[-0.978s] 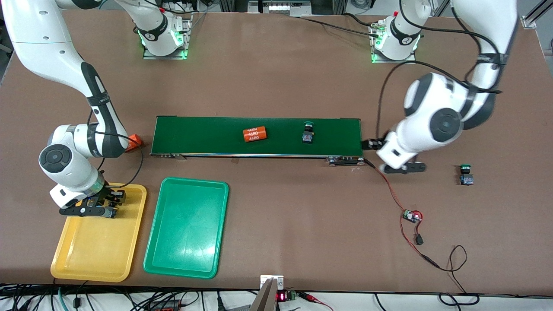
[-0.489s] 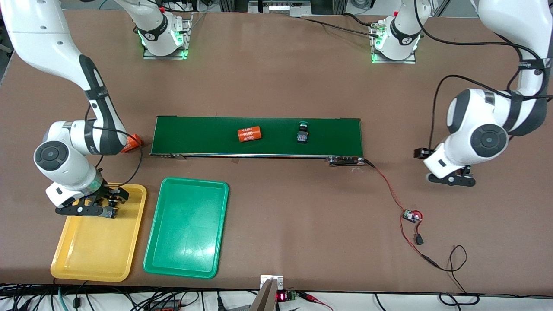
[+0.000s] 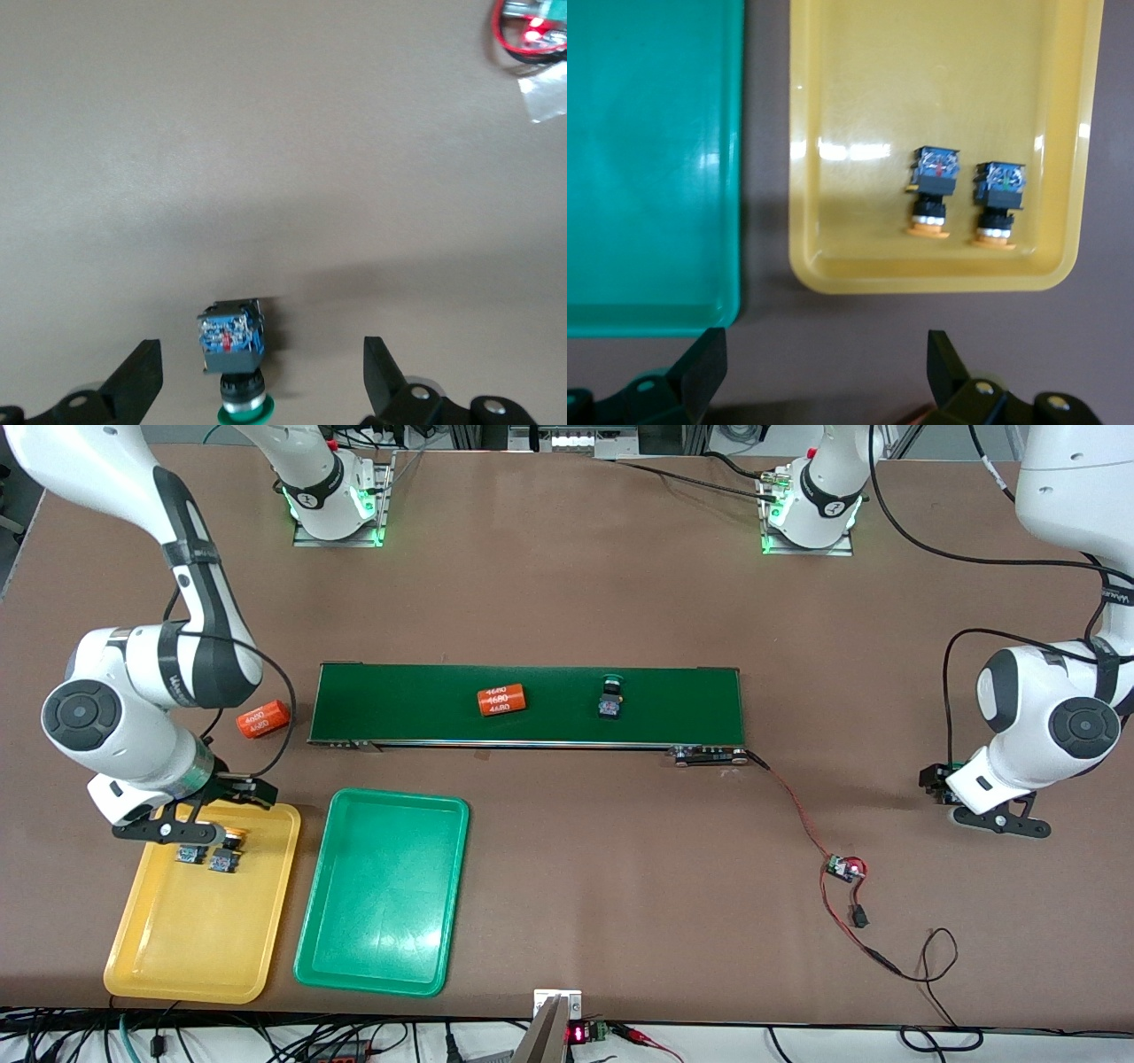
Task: Sort buttons by color to trays
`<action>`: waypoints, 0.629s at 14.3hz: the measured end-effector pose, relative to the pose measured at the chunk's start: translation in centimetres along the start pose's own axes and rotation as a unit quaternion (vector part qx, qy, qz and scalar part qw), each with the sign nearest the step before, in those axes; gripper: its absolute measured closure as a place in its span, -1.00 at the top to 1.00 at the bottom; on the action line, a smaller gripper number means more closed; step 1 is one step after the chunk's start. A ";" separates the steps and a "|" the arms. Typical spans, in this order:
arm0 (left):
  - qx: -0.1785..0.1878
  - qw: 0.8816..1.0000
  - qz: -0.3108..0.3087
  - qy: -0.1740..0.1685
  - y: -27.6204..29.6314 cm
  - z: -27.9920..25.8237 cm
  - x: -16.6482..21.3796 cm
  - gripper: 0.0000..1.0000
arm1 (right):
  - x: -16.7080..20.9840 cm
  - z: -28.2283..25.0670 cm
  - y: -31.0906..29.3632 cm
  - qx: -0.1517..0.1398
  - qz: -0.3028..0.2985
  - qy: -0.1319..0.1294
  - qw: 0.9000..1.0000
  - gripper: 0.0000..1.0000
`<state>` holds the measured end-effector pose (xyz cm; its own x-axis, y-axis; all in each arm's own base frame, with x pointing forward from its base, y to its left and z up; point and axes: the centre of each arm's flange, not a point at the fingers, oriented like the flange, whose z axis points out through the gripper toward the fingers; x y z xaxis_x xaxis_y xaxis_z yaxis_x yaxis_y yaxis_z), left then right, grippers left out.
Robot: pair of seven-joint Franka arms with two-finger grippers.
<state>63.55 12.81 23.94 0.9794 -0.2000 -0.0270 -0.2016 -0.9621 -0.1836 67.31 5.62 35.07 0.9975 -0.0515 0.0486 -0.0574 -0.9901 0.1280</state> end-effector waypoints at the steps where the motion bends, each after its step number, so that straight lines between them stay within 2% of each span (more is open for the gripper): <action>1: 0.002 1.000 0.005 0.010 -0.4 0.4 0.1 1.00 | -0.7 -0.7 -1.3 -0.001 0.003 -0.003 1.000 1.00; 3: 0.005 1.000 0.011 0.017 -1.8 1.5 -0.4 1.00 | -2.6 -2.0 -3.9 0.006 0.011 -0.014 1.000 1.00; 6: -0.032 0.999 -0.033 0.009 -3.7 4.9 -2.0 1.00 | -5.8 -3.7 -6.5 0.022 0.015 -0.029 0.999 1.00; 9: -0.042 0.998 -0.041 0.005 -3.5 6.3 -2.3 0.96 | -9.1 -4.9 -8.5 0.024 0.015 -0.034 0.999 1.00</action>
<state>62.10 17.82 18.48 0.9925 -0.1218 -0.0047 -0.1216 -0.9873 -0.1021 58.55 15.14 38.45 0.9960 -0.0875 -0.0163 -0.0859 -0.9931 0.0797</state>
